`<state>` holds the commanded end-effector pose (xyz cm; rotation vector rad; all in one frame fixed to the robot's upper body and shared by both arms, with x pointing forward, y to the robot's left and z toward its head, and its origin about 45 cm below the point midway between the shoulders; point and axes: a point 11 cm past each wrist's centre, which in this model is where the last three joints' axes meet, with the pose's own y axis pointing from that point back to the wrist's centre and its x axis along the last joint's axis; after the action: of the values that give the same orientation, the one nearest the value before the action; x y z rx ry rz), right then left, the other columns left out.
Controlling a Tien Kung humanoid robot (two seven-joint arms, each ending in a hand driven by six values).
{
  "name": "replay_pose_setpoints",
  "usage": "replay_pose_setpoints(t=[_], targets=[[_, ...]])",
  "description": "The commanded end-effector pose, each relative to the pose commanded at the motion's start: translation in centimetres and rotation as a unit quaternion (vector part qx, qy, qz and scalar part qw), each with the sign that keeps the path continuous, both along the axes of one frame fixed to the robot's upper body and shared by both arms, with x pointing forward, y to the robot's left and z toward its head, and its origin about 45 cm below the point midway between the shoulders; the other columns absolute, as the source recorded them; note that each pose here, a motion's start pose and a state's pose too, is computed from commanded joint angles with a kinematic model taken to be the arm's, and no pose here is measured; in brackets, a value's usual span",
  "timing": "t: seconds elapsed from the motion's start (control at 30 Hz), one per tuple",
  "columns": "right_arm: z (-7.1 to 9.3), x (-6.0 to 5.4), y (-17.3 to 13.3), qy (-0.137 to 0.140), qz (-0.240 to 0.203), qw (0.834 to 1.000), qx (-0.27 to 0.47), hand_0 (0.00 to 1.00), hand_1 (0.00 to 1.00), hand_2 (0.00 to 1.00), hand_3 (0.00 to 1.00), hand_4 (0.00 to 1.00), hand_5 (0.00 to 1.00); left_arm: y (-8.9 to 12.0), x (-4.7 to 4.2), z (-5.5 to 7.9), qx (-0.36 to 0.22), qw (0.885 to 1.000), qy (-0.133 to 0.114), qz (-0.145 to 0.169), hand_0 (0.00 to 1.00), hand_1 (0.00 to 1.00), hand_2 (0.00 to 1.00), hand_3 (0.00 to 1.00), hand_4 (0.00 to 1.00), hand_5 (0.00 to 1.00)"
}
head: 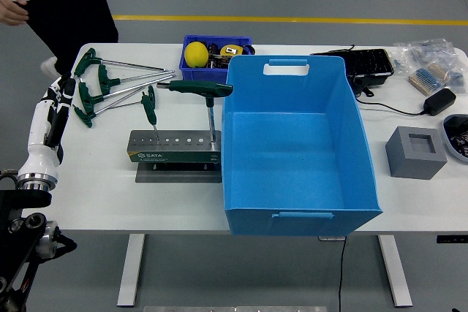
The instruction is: Lift tool from toolbox,place it in box,lift tool from toolbox,place it in box
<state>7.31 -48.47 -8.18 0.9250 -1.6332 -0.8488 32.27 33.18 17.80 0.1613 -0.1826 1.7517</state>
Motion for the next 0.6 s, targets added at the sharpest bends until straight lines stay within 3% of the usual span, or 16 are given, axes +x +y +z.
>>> replay_pose_setpoints(t=[0.6], targets=[[0.0,0.04,0.02,-0.001,0.0,1.0,0.0,0.737,0.673,0.721,0.665,0.922,0.812,0.1,0.06,0.38,0.019,1.0,-0.006,0.001,0.998,0.998,0.998,0.956,0.998,0.968]])
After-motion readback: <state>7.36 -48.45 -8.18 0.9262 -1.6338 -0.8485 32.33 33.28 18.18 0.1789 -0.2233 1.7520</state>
